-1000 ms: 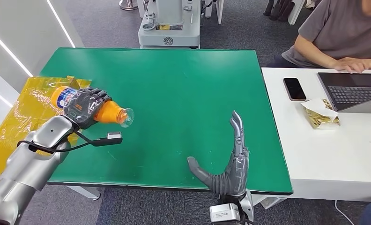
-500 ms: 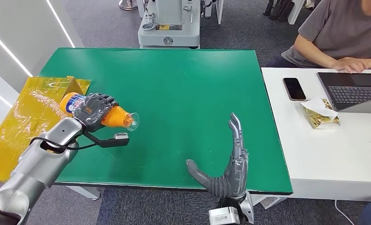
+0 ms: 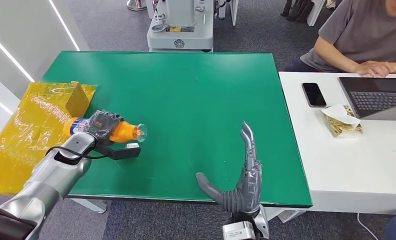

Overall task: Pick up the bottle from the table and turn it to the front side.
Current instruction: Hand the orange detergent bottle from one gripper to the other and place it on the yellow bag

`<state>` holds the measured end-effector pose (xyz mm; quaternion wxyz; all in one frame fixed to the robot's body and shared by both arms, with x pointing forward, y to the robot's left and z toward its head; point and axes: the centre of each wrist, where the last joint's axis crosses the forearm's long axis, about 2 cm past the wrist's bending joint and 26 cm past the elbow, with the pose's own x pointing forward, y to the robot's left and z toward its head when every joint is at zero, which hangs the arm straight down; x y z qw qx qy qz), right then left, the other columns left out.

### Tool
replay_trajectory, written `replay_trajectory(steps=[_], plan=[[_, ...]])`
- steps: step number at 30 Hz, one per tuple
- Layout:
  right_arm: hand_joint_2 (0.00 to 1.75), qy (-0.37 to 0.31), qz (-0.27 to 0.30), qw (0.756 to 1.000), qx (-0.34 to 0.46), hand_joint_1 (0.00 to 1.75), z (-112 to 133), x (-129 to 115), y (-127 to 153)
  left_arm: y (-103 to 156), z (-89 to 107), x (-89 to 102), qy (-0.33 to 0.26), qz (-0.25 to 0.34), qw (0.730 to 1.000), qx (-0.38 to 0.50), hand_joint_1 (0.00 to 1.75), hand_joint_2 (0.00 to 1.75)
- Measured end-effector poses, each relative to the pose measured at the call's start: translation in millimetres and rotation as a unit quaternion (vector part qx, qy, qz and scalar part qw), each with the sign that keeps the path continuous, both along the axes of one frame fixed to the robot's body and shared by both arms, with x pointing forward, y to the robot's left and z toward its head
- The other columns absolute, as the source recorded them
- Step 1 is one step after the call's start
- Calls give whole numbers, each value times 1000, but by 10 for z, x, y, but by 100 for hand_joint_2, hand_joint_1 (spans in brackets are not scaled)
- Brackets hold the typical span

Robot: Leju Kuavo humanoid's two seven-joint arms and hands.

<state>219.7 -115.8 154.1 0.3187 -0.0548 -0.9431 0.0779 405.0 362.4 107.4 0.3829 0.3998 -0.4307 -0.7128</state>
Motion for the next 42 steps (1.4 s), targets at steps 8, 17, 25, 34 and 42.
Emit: replay_trajectory(steps=[8, 17, 25, 34, 42], plan=[[175, 6, 3, 1000, -14, 0, -37, -18, 26, 336, -62, -86, 21, 62, 997, 44, 175, 175], [175, 11, 3, 1000, -22, 0, -38, -38, 43, 456, -89, -131, 20, 76, 995, 58, 175, 175], [175, 10, 3, 1000, -24, 0, -39, -42, 45, 463, -95, -136, 21, 77, 995, 58, 175, 175], [175, 20, 1, 1000, -24, 0, -49, -53, 45, 444, -110, -144, 10, 83, 993, 78, 62, 175], [175, 24, 6, 1000, -12, 0, -63, -37, 46, 306, -235, -219, -23, 90, 993, 79, 0, 175]])
